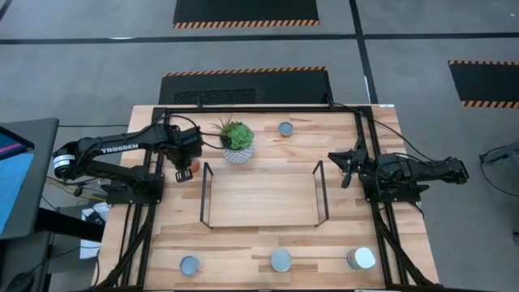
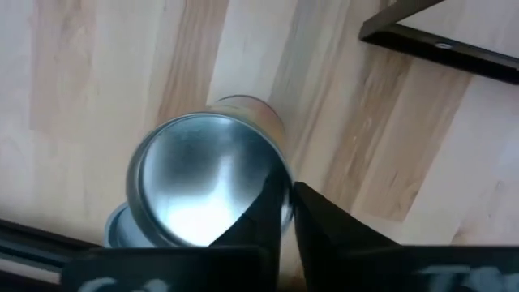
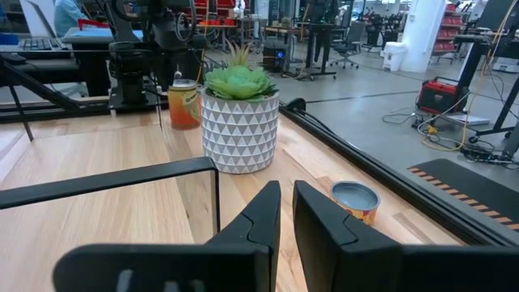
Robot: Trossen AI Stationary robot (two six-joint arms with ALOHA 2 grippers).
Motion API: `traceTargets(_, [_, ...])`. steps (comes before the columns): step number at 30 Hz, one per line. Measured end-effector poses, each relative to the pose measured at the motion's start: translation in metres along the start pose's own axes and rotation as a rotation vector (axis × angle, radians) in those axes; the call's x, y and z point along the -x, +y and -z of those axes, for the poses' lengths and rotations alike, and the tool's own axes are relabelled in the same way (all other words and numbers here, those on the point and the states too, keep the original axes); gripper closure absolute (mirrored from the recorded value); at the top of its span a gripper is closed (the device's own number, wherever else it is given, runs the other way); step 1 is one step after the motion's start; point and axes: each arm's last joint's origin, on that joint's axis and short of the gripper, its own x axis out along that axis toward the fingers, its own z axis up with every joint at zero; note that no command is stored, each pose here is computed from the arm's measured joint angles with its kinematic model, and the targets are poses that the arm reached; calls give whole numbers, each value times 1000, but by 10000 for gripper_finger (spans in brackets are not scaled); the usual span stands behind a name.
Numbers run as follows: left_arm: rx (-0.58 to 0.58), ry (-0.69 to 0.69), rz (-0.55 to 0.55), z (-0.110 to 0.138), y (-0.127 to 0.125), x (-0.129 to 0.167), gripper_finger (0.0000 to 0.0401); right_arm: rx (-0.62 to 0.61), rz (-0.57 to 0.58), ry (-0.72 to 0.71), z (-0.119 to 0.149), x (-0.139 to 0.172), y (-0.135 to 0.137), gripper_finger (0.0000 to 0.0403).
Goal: Pick and place cans onto a shelf
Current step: Put the canned green beans on the shelf
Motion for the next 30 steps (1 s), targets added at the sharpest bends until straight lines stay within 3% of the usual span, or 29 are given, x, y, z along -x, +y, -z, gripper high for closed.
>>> traceTargets(6, [20, 16, -26, -2, 1, 9, 401, 0, 0, 0, 0, 0, 0, 341])
traceTargets(17, [28, -73, -81, -12, 5, 70, 401, -1, 0, -3, 0, 0, 0, 341])
traceTargets(23, [32, -169, -135, -17, 8, 100, 401, -3, 0, -5, -1, 0, 0, 341])
traceTargets(30, [-16, -384, -138, -34, 0, 127, 401, -4, 0, -7, -1, 0, 0, 341])
